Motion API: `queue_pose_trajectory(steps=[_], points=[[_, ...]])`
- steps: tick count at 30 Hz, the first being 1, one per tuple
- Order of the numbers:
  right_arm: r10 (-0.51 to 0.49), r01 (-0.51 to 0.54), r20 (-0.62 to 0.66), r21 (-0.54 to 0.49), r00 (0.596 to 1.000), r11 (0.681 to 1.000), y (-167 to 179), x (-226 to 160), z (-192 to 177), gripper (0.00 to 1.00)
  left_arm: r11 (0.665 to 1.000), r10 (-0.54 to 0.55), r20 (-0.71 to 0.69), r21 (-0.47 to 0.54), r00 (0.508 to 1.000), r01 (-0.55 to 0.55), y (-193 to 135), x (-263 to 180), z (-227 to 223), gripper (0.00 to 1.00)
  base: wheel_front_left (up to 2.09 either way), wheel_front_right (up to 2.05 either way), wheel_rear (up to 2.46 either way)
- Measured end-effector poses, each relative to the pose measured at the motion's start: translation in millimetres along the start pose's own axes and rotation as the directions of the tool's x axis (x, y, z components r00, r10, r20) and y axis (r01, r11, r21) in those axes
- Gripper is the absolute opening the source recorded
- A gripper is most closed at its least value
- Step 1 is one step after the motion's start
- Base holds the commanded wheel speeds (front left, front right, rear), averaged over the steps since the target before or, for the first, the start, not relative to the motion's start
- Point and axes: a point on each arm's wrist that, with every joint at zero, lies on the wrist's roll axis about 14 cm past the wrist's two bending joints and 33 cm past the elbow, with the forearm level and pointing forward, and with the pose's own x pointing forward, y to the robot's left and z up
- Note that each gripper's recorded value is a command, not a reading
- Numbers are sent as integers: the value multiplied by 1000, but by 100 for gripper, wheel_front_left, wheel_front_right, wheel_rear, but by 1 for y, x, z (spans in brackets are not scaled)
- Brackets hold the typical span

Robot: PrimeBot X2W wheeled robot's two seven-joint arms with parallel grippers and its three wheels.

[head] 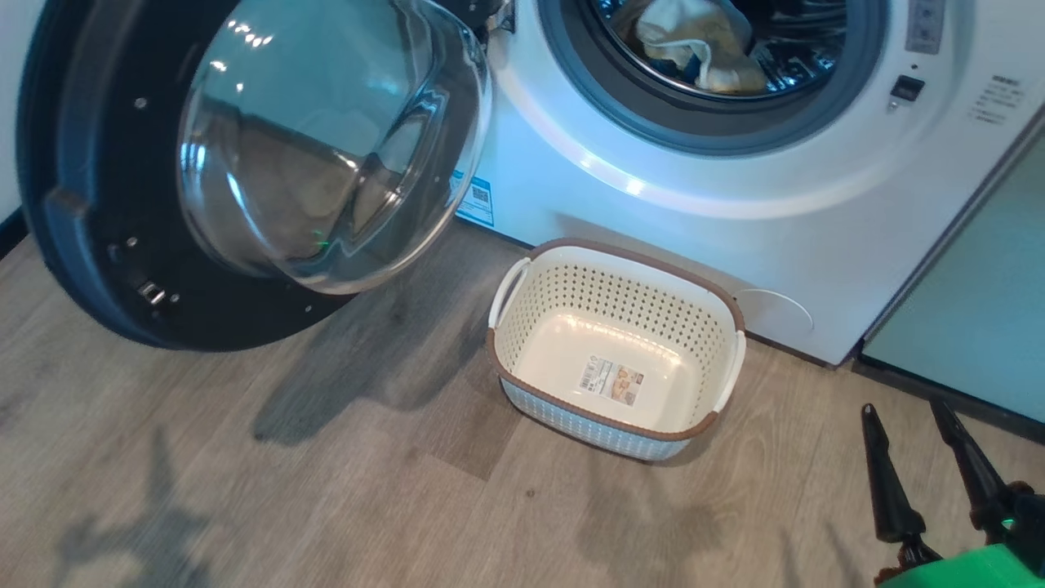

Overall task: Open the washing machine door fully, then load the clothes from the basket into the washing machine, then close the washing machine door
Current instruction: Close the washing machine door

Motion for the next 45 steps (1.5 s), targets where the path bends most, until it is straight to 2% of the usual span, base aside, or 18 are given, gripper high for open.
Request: queue_pose_trajectory(steps=[13, 25, 45], points=[[-40, 40, -35, -5, 999, 999, -14, -4, -10, 100, 989, 132, -216, 88, 968, -115, 35, 28, -72, 0, 0, 0, 0], [-57, 57, -48, -1, 997, 998, -22, 4, -16, 100, 984, 164, -343, 124, 925, -128, 59, 43, -129, 0, 0, 0, 0], [-56, 57, -56, 4, 997, 998, -24, 8, -21, 100, 984, 157, -449, 151, 879, -99, 65, 41, -153, 0, 0, 0, 0]])
